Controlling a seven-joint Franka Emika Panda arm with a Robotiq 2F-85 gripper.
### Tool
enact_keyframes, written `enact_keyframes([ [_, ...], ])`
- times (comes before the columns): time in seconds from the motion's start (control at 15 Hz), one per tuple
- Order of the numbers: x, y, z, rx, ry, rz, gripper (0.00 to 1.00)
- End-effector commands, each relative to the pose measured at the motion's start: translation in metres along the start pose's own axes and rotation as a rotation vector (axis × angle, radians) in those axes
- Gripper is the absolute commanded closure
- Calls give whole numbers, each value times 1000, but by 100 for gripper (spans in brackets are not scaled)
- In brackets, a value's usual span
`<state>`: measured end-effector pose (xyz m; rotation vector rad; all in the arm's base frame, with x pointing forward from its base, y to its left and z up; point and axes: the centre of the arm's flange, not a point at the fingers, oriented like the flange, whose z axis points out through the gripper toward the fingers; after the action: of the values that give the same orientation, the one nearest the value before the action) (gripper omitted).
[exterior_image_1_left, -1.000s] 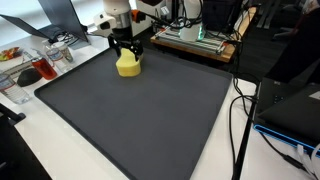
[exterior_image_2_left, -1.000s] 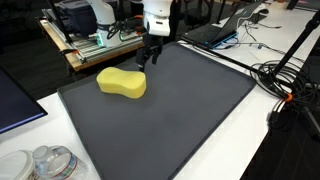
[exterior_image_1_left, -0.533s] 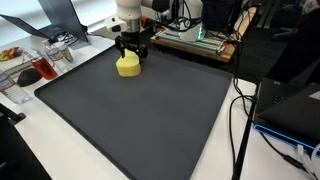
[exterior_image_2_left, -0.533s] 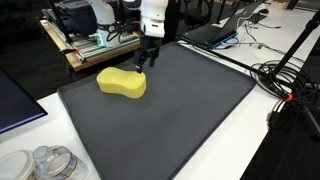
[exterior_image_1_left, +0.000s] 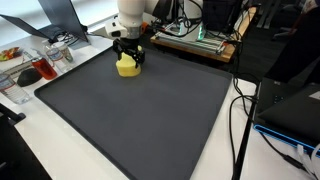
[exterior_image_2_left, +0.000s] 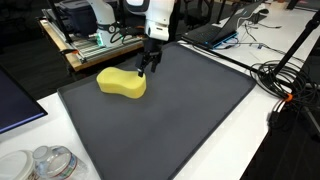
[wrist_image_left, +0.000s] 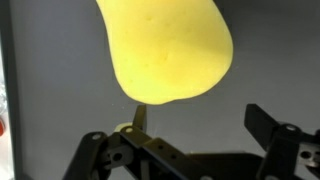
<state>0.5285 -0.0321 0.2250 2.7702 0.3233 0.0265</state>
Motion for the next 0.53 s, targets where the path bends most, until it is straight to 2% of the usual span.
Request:
enact_keyframes([
  [0.0,17,-14,26,-103,-23,51,0],
  [0.27,23,-17,54,-191,-79,130,0],
  [0.47,27,-12,76,-215,-137,173,0],
])
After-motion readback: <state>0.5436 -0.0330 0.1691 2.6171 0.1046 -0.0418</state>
